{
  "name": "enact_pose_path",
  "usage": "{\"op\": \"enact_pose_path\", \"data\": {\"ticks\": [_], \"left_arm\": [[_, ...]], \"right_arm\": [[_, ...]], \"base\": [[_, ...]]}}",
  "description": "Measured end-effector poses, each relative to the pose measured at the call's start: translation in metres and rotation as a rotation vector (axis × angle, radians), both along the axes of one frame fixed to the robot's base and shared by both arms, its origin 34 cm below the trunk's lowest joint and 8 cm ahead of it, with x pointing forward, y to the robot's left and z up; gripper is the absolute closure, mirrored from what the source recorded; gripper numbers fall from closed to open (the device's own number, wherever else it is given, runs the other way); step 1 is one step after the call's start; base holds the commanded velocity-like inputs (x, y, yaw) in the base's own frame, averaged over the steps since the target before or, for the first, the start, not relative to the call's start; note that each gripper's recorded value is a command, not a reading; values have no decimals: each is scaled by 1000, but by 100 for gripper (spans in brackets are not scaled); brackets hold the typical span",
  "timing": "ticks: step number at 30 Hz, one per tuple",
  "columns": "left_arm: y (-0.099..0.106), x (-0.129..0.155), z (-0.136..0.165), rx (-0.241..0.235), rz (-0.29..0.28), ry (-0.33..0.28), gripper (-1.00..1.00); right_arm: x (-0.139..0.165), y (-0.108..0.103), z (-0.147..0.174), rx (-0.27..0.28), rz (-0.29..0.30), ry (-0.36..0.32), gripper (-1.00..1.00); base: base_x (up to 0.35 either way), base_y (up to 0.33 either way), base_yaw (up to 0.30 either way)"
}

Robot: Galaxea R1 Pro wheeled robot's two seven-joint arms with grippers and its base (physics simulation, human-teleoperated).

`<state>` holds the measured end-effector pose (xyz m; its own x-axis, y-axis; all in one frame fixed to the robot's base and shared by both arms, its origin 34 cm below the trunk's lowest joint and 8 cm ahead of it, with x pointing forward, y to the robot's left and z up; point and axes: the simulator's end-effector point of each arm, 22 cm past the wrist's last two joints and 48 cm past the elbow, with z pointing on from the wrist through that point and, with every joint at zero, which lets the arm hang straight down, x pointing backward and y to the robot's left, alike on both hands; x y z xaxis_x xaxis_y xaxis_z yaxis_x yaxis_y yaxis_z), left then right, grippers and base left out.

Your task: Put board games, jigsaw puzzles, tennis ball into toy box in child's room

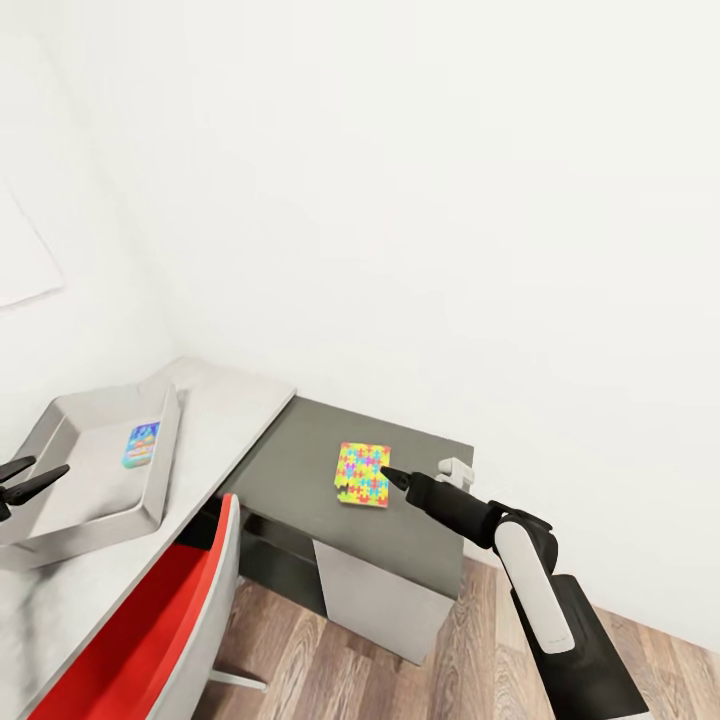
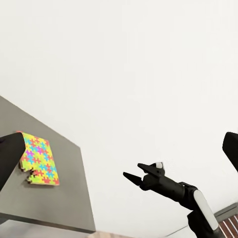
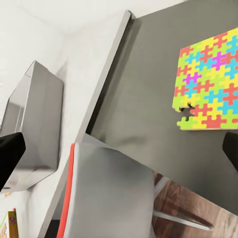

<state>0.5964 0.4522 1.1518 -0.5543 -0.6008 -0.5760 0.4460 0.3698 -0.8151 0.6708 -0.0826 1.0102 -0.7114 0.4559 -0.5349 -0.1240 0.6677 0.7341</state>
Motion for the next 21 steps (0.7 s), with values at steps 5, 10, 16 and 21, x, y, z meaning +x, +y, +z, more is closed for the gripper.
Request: {"op": "enact_pose_path", "data": {"ticks": [5, 10, 16, 21], "left_arm": [[0, -1, 4, -1, -1, -9, -100], [0, -3, 8, -1, -1, -18, -100], [0, -4, 13, -1, -2, -27, -100], [0, -6, 17, 0, -2, -36, -100]], "right_arm": [[0, 0, 4, -1, 0, -8, -100], [0, 0, 9, -1, 0, -16, -100], [0, 0, 15, -1, 0, -26, -100], [-1, 0, 19, 0, 0, -35, -100]], "base": [[0, 0, 0], [0, 0, 0], [0, 0, 0], [0, 0, 0]]}}
